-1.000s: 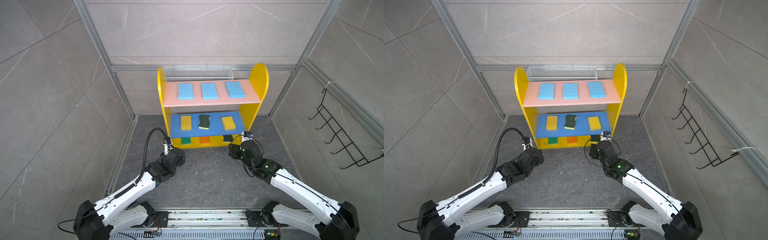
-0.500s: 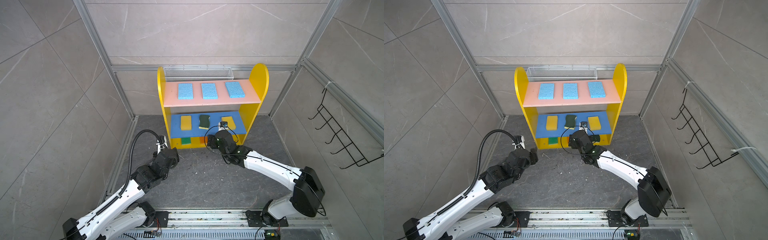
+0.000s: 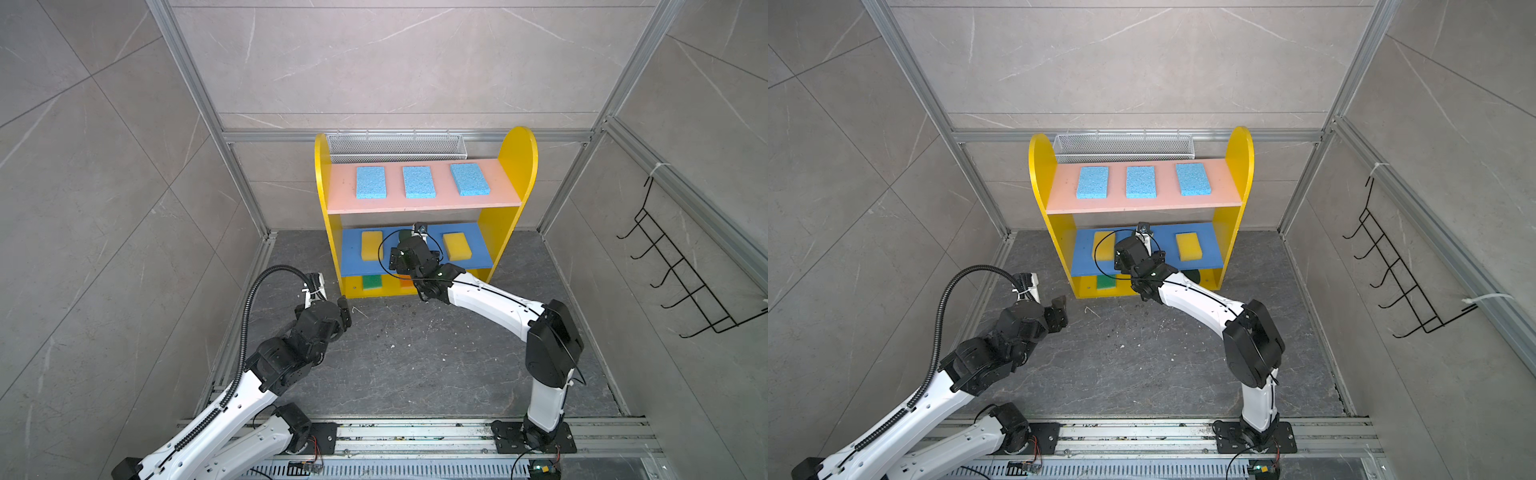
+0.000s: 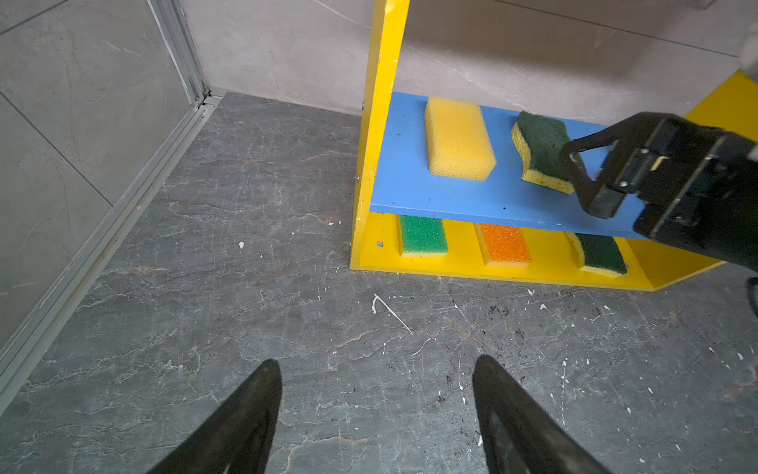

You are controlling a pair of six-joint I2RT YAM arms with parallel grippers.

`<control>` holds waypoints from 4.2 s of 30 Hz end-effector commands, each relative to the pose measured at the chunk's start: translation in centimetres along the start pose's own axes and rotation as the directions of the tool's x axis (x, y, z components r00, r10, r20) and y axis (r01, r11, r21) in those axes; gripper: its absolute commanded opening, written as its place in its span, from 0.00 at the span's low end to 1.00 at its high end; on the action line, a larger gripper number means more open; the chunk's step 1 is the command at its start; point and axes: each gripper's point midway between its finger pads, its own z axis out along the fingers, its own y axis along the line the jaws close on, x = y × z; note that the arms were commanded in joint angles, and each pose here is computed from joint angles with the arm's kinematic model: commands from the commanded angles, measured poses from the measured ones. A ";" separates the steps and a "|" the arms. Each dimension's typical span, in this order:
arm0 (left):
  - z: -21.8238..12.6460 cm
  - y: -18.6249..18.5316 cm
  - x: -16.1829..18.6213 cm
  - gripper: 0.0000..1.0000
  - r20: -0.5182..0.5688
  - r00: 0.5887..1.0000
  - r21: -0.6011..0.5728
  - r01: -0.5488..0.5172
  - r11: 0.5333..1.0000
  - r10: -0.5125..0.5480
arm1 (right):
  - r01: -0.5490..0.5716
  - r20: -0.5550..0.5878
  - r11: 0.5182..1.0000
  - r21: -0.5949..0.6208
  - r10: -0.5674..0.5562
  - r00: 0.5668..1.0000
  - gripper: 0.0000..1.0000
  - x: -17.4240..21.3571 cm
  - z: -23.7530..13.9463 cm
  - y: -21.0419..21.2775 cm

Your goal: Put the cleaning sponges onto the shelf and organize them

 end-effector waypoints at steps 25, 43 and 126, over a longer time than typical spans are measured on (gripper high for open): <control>2.9 0.6 -1.5 0.79 -0.044 0.995 0.075 0.090 0.993 -0.087 | 0.094 -0.168 0.982 0.165 -0.066 0.984 0.99 1.2 5.3 -2.0; 3.2 0.5 -1.7 0.79 -0.049 0.994 0.069 0.104 0.992 -0.101 | 0.141 -0.219 0.988 0.065 -0.124 0.968 0.87 2.2 7.9 -1.1; 2.8 0.9 -0.6 0.80 -0.136 0.981 0.032 0.143 0.989 -0.138 | 0.219 -0.133 0.972 -0.084 -0.229 0.964 0.89 0.8 -0.3 -3.2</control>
